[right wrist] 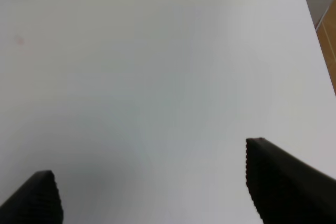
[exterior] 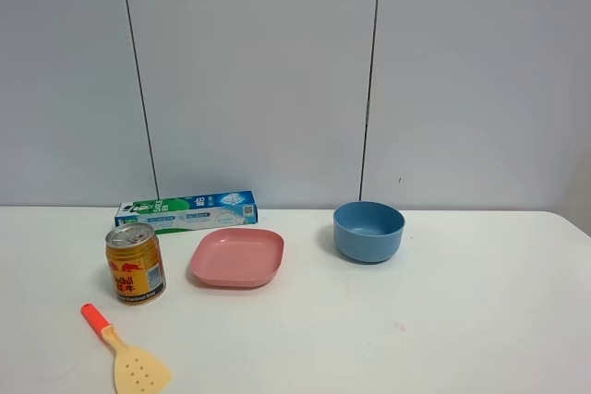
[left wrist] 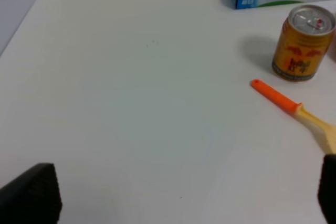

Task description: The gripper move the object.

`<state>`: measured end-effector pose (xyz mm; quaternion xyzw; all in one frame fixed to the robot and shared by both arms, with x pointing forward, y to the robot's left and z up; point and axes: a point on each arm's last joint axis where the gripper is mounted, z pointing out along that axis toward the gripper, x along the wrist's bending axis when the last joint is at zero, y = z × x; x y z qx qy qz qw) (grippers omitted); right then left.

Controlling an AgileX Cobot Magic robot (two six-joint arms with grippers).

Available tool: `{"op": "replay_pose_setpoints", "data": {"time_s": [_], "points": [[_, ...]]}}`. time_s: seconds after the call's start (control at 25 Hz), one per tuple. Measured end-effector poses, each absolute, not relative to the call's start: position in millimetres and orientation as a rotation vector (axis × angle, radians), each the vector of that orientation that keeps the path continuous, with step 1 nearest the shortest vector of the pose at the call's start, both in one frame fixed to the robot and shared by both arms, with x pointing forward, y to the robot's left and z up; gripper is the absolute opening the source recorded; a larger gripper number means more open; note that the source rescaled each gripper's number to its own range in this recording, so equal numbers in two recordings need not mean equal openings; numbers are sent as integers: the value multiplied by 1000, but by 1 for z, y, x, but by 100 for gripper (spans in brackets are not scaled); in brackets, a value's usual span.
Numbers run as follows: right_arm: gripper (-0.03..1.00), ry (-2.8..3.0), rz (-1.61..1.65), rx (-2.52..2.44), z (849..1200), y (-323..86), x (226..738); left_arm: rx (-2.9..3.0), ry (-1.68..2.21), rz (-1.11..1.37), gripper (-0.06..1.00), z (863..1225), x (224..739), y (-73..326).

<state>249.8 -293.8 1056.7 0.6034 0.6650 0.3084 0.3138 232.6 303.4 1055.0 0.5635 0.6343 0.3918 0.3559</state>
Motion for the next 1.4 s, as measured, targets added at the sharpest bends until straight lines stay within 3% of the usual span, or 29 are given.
{"op": "replay_pose_setpoints", "data": {"time_s": [0.36,1.4], "points": [[21,1631,923,1510,1057,-293,226,1456,1638,1012,100,1055,233,303],[21,1689,933,1577,1052,-298,222,1456,1638,1012,100,1055,233,303]]}}
